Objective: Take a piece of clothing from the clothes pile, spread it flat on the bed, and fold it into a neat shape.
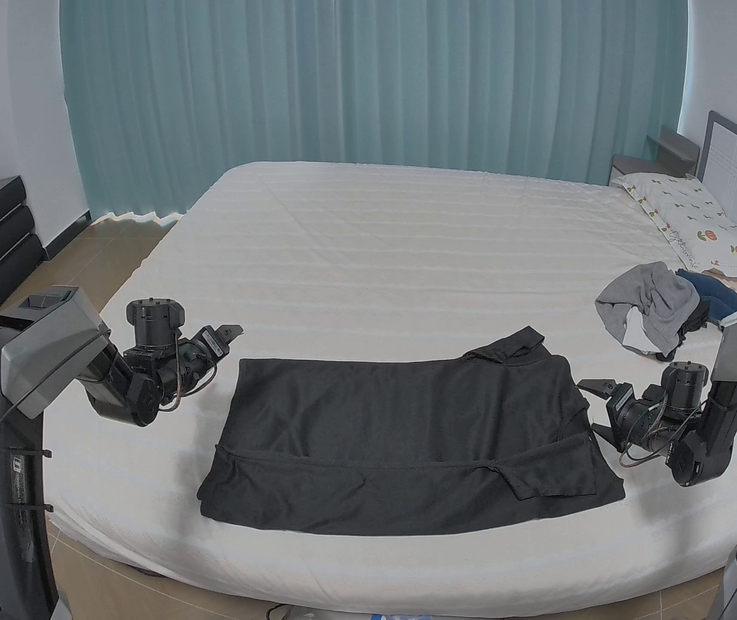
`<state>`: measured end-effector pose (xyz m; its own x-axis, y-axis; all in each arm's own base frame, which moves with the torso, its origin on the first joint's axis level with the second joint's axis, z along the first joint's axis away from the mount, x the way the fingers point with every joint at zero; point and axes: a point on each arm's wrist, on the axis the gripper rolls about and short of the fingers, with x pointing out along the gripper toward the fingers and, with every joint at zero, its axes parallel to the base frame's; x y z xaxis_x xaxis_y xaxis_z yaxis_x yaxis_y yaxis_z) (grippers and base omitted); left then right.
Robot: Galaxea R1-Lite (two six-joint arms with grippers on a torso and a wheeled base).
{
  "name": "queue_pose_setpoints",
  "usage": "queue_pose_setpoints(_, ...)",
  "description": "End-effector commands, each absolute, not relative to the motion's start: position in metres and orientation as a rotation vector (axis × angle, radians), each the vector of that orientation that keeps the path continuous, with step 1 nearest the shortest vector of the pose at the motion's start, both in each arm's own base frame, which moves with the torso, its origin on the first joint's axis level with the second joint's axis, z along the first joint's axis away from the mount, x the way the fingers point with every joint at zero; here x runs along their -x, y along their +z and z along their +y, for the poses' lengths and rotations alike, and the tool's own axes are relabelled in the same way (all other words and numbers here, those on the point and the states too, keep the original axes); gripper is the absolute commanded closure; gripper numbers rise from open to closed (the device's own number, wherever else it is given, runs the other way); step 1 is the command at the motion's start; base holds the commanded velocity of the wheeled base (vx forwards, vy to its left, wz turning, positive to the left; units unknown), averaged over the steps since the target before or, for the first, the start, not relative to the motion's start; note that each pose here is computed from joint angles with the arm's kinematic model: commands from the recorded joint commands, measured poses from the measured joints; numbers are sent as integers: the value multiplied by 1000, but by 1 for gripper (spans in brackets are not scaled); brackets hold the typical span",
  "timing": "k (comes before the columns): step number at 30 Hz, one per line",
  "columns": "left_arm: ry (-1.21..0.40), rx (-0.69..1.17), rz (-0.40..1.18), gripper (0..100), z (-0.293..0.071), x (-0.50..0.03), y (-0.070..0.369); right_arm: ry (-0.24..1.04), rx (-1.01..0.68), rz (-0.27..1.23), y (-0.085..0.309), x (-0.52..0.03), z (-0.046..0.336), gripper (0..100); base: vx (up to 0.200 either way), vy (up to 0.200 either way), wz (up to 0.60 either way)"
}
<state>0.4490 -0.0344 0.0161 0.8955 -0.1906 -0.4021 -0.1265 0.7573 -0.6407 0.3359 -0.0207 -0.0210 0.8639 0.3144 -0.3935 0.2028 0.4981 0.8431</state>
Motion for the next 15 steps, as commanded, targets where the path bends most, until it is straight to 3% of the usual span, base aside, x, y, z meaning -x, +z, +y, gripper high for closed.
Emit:
queue_pose_setpoints(1, -87, 710, 555, 0, -36, -470, -14, 71, -1062, 551, -22, -336, -21, 0, 0, 0, 0)
queue_pose_setpoints(15, -131, 661, 596, 0, -33, -482, -28, 73, -1058, 555, -23, -336, -20, 0, 0, 0, 0)
